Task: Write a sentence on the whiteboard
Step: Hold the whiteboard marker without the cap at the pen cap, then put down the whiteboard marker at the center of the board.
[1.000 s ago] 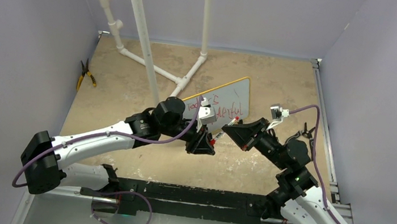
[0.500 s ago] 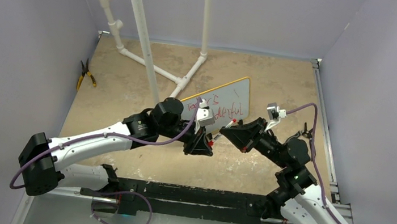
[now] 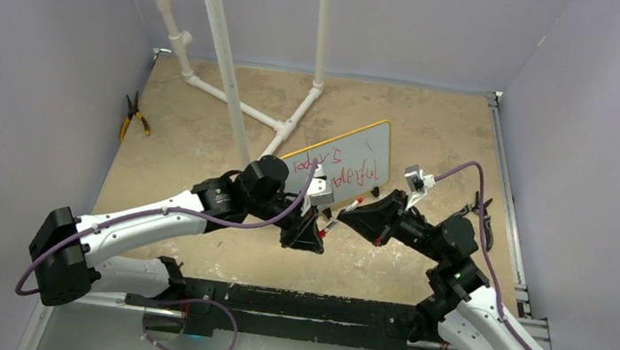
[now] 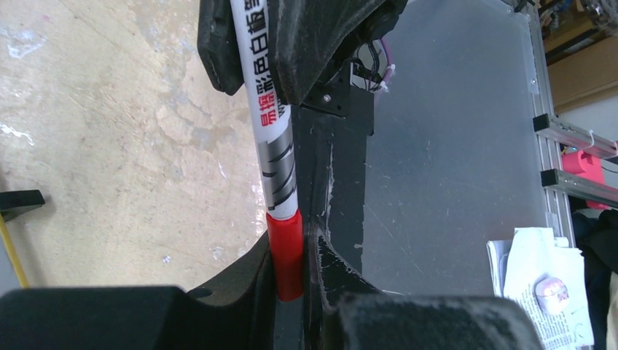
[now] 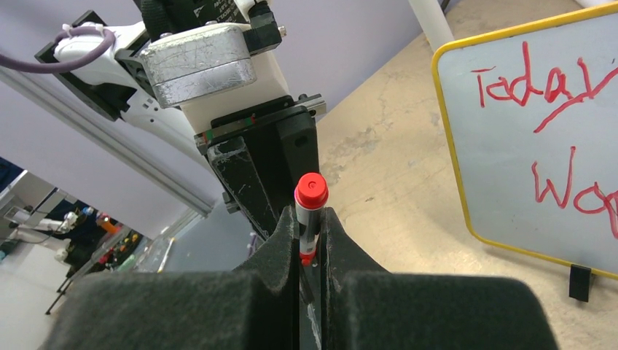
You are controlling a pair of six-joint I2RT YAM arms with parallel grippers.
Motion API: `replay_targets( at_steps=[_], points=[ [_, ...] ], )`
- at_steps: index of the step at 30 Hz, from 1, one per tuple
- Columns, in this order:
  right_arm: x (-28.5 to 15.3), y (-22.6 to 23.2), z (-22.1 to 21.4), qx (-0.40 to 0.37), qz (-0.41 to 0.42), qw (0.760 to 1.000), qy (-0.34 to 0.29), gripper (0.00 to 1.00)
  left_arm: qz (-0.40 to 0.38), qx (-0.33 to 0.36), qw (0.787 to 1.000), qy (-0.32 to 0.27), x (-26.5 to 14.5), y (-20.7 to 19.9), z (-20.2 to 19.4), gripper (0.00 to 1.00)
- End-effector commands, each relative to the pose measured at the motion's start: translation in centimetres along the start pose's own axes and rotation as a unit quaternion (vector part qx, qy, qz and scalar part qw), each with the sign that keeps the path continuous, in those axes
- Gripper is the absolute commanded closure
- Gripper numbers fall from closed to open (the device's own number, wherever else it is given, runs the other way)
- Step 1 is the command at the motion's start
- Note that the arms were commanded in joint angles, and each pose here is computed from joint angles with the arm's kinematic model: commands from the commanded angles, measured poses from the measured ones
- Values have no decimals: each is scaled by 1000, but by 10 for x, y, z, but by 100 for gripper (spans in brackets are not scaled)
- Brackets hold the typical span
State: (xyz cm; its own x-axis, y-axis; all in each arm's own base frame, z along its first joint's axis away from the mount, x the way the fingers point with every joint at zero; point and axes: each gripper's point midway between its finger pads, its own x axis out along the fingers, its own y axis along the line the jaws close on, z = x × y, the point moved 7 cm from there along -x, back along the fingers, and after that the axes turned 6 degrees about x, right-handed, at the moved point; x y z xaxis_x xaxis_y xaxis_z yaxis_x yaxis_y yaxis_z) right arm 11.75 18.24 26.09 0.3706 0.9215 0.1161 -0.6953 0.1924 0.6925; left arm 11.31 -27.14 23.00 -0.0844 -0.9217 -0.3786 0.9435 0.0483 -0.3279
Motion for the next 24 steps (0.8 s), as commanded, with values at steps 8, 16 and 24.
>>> replay_targets(
  at_steps=[8,16,24],
  points=[
    [-16,-28,-64,86,-28,984,151,100,-46,152,974,-159,-10,-16,91,100],
    [-16,-32,-73,95,-34,981,164,100,-43,166,970,-174,-12,-17,103,100],
    [-14,-30,-60,81,-56,988,122,100,-23,120,981,-152,-7,-8,88,100]
  ],
)
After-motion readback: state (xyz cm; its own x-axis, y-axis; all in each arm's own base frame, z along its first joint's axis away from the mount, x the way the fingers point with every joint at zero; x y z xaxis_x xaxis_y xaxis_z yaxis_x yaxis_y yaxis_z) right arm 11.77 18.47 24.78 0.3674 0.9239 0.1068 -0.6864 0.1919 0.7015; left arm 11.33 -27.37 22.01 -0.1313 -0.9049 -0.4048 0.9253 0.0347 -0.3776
